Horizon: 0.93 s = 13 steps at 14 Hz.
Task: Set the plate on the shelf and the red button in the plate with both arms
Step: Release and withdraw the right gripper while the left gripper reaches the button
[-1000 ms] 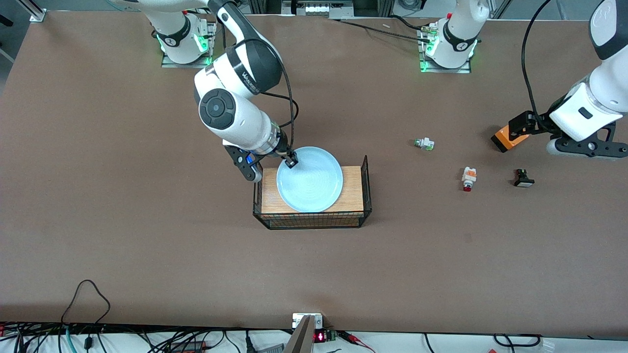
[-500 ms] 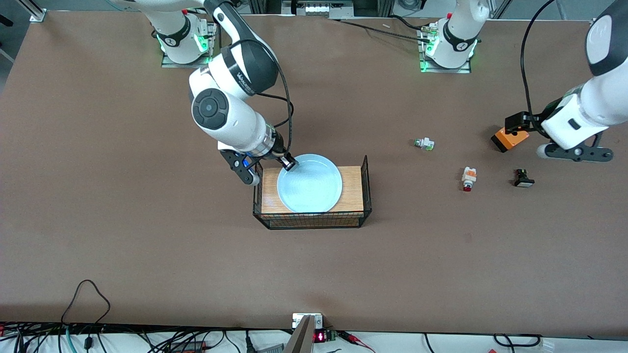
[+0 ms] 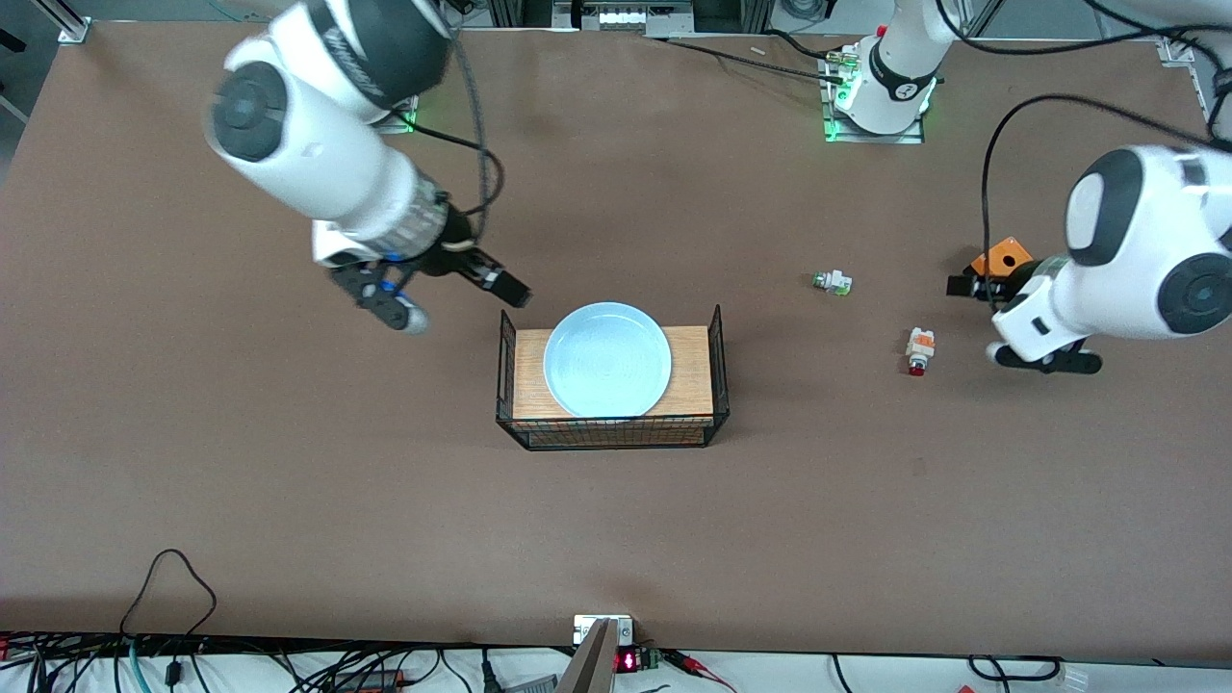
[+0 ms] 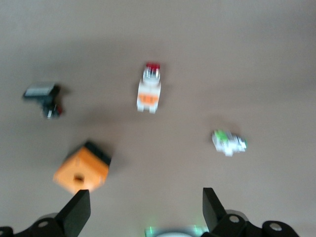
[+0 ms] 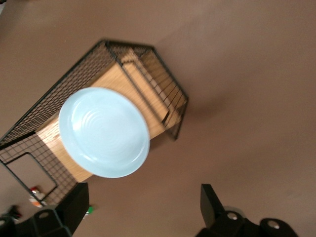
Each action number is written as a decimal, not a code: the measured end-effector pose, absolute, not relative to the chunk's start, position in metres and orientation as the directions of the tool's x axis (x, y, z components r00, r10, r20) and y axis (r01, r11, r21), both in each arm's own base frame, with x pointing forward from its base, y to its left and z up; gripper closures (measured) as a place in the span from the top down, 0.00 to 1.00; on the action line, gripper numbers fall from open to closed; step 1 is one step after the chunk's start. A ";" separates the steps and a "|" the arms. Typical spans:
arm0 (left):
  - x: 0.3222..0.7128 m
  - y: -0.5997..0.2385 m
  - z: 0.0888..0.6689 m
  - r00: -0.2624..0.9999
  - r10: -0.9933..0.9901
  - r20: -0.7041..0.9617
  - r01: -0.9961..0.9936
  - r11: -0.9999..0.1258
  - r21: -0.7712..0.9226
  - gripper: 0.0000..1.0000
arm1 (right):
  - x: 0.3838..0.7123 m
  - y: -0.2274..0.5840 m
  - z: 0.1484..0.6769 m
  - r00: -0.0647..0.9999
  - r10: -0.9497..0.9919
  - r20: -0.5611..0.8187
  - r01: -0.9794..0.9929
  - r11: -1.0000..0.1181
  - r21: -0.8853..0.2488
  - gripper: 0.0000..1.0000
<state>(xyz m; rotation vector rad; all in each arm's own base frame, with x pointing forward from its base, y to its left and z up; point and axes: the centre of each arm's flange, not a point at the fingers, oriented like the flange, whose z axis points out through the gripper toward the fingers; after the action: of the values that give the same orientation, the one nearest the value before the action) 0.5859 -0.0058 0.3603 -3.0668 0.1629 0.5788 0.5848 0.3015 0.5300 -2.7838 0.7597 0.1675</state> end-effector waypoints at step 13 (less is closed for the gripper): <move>0.525 0.001 0.187 0.935 -0.354 0.000 -0.354 -0.935 -0.031 0.99 | 0.631 0.044 0.535 0.996 -0.075 -0.049 -0.074 -0.997 0.028 1.00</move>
<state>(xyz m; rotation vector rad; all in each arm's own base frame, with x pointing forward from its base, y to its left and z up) 0.5248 0.0015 0.1870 -3.0605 0.5594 -0.0091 0.6314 0.0441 0.5348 -3.1643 0.1182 0.0792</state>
